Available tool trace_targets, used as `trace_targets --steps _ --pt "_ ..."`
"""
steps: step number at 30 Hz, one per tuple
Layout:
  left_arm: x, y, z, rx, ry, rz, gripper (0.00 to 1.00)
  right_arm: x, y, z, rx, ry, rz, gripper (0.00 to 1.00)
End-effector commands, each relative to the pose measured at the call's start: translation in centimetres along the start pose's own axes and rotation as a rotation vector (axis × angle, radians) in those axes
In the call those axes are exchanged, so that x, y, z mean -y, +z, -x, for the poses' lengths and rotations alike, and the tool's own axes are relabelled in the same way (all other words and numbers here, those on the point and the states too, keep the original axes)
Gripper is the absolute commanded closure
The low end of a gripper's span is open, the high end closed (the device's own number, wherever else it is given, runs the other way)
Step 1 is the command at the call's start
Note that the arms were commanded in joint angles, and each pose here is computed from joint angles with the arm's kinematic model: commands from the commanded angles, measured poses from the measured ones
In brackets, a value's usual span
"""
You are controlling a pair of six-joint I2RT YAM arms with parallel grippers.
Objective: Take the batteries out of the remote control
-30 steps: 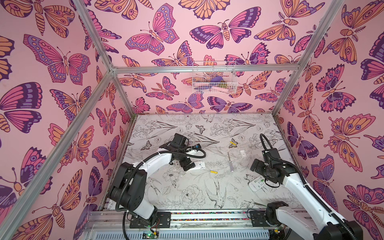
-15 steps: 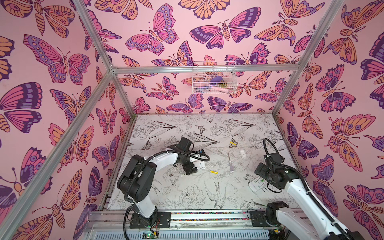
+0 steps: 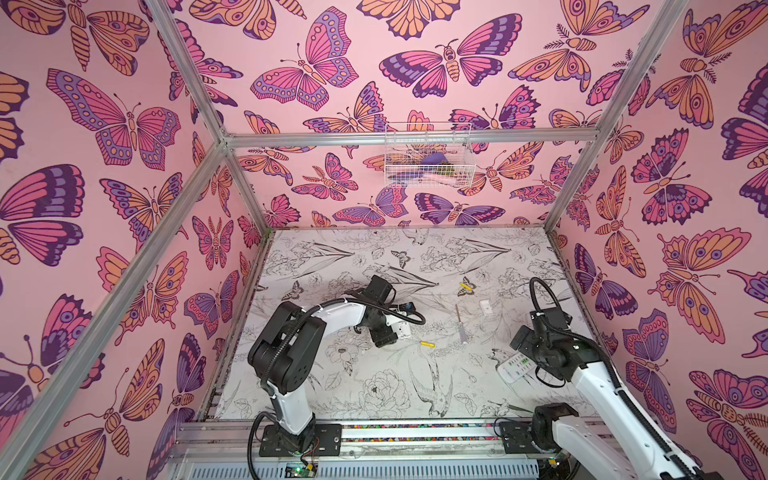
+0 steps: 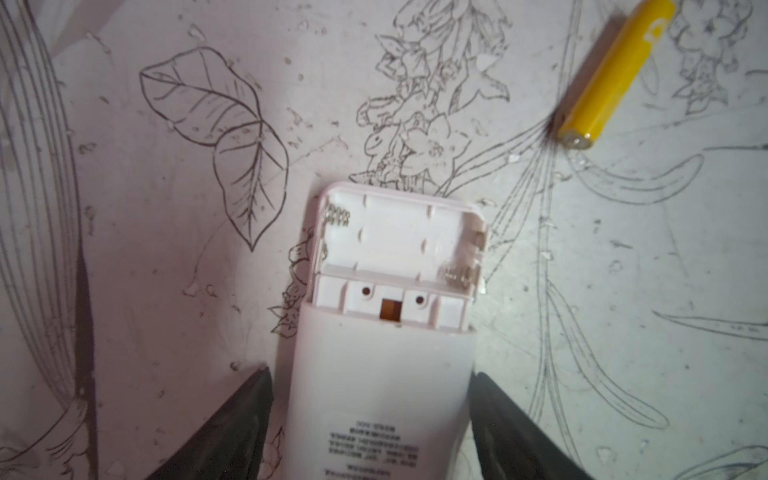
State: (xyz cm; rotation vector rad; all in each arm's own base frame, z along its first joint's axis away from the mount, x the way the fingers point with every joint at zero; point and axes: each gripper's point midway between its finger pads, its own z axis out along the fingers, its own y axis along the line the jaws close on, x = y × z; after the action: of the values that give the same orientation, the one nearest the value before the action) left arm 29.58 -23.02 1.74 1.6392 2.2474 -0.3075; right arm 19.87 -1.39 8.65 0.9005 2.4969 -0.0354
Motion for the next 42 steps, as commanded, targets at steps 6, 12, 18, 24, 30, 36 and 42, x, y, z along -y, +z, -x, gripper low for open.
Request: trace_targets --steps 6,12,18,24,30,36,42 --pt "-1.5 -0.1 -1.6 -0.052 -0.032 0.087 0.47 0.4 -0.1 0.0 0.004 0.010 -0.008 0.00" --pt "-4.4 -2.0 -2.8 0.002 -0.148 0.181 0.52 0.4 0.0 -0.3 -0.012 0.021 -0.005 0.00" --pt "-9.8 -5.0 -4.9 0.073 -0.340 0.355 0.49 0.5 0.9 -1.3 -0.056 0.036 -0.017 0.00" --pt "-13.0 -6.7 -7.3 0.105 -0.523 0.433 0.45 1.0 2.0 -2.7 -0.088 0.095 -0.030 0.02" --pt "-12.8 -6.2 -8.0 0.112 -0.556 0.397 0.42 1.4 2.8 -3.4 -0.100 0.121 -0.041 0.03" --pt "-12.7 -5.6 -8.3 0.101 -0.564 0.380 0.34 0.9 3.4 -4.1 -0.132 0.124 -0.023 0.04" --pt "-12.8 -5.6 -8.3 0.102 -0.566 0.381 0.17 0.4 3.8 -4.3 -0.159 0.114 -0.017 0.04"
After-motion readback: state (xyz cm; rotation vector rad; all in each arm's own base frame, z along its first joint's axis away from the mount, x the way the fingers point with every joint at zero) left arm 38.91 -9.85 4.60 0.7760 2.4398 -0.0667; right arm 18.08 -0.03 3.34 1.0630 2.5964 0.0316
